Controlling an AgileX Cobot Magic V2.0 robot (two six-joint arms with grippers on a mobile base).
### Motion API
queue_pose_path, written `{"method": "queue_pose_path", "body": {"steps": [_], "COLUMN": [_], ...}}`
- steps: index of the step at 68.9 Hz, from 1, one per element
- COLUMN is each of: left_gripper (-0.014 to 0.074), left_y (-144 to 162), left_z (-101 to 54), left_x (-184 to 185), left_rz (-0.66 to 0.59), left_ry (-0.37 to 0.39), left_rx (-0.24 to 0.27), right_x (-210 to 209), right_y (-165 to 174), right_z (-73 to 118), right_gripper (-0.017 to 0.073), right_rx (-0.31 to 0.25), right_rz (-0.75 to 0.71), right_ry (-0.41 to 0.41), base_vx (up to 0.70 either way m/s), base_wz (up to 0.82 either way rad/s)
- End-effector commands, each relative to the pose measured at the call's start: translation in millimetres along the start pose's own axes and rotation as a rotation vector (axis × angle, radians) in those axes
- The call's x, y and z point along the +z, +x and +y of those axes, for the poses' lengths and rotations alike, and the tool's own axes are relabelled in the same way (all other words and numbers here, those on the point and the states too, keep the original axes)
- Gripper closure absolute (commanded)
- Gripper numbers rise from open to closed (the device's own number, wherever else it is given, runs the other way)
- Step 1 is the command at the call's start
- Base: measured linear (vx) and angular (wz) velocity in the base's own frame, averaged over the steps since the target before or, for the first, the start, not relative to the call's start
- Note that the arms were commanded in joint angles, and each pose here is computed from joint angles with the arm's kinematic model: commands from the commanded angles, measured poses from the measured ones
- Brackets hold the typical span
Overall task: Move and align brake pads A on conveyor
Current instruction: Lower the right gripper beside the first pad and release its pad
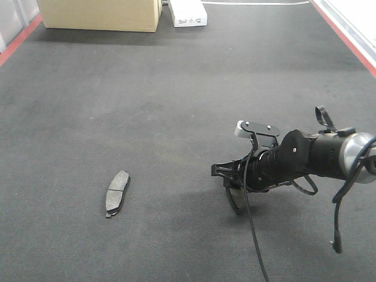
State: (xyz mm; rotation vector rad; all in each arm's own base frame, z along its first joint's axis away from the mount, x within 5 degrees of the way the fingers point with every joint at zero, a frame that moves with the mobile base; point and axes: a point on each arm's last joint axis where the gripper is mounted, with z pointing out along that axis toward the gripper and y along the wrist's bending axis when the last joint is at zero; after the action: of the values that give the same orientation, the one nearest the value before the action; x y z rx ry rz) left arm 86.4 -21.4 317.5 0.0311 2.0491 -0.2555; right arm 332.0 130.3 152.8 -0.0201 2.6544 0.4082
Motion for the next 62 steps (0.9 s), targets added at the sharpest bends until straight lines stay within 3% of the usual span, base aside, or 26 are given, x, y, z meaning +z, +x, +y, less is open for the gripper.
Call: {"method": "queue_pose_path", "body": {"steps": [1, 19, 34, 46, 62], "left_gripper": [0.06, 0.06, 0.06, 0.06, 0.06], "left_y": [-12, -12, -12, -12, -12], "left_z": [-3.9, -3.9, -3.9, -3.9, -3.9], "left_x": [-3, -3, -3, -3, -4], "left_rz": [-0.073, -0.073, -0.073, -0.073, -0.073], "left_ry": [0.033, 0.033, 0.033, 0.033, 0.034], "left_rx": [0.008, 0.008, 0.008, 0.008, 0.005], "right_x": [-14, -14, -34, -81, -160], "right_y": [-17, -17, -24, -34, -32], "right_z": [5.4, 5.4, 10.3, 19.3, 26.2], "right_gripper": [0.0318, 0.013, 0.0108, 0.0108, 0.0116], "right_rx": [-0.008, -0.008, -0.022, -0.092, -0.276], "right_rz": [-0.105, -0.11, -0.169, -0.296, -0.442], "right_ry": [-0.018, -0.018, -0.036, -0.061, -0.038], "base_vx": [0.0, 0.0, 0.0, 0.0, 0.0], "base_wz": [0.0, 0.0, 0.0, 0.0, 0.0]}}
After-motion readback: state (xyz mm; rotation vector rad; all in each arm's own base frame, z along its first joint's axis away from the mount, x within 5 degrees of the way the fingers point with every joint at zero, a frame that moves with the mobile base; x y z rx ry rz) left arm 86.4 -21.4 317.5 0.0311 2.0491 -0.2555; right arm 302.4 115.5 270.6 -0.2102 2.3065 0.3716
